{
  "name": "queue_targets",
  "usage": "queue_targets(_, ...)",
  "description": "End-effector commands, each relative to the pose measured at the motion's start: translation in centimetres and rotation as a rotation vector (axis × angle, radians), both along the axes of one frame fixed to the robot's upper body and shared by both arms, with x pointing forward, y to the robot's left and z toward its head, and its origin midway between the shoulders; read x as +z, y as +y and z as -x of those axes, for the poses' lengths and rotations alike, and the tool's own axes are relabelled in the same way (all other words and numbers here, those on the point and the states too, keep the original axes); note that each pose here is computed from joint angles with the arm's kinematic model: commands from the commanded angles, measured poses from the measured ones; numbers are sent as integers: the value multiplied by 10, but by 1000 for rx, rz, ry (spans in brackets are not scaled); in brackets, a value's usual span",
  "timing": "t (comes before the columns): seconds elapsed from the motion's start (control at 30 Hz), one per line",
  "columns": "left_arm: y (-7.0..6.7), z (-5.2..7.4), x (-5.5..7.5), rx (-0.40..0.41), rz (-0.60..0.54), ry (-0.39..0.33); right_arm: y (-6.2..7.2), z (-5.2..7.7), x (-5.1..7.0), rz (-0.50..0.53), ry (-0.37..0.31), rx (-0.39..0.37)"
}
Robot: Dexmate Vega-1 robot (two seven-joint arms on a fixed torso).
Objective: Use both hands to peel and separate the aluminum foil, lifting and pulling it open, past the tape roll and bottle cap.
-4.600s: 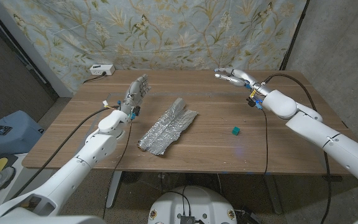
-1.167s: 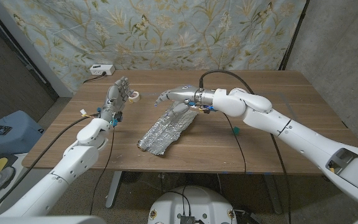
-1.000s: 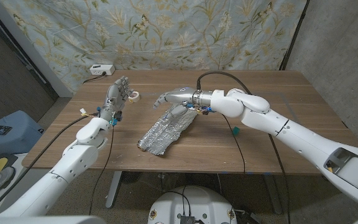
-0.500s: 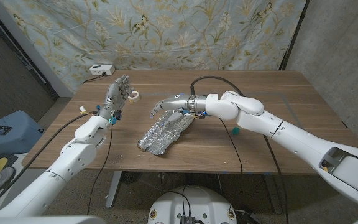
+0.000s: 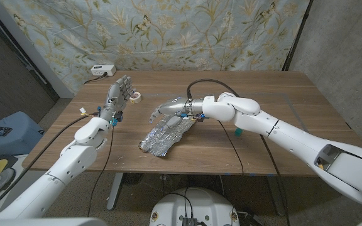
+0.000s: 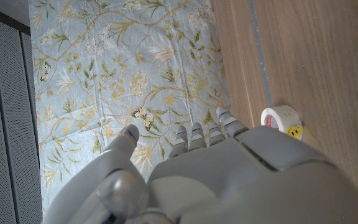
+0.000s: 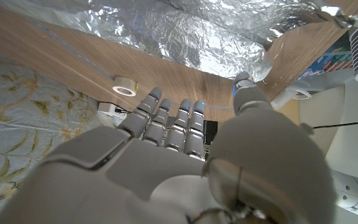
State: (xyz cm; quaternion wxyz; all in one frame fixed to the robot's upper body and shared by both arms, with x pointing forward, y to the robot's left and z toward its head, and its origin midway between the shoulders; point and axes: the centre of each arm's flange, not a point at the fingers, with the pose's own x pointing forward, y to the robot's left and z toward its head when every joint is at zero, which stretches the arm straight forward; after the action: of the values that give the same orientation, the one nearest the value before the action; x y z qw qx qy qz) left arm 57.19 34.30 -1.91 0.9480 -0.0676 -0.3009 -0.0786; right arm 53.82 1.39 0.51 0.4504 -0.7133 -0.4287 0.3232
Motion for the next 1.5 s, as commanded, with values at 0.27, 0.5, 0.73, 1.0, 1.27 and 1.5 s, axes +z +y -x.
queue_targets(0.27, -4, -3, -1, -3, 16, 18, 4, -27, 10, 9, -27, -26)
queue_targets(0.5, -3, -6, -2, -7, 22, 24, 5, -34, 11, 9, -30, -52)
queue_targets(0.73, -3, -6, -3, -8, 24, 28, 8, -39, 10, 22, -37, -77)
queue_targets(1.0, -2, -7, -4, -7, 26, 32, 8, -42, 9, 25, -41, -88)
queue_targets(1.27, -2, -8, -4, -8, 27, 37, 10, -39, 6, 42, -50, -97)
queue_targets(1.5, -1, -9, -6, -9, 33, 39, 11, -37, 4, 74, -44, -109)
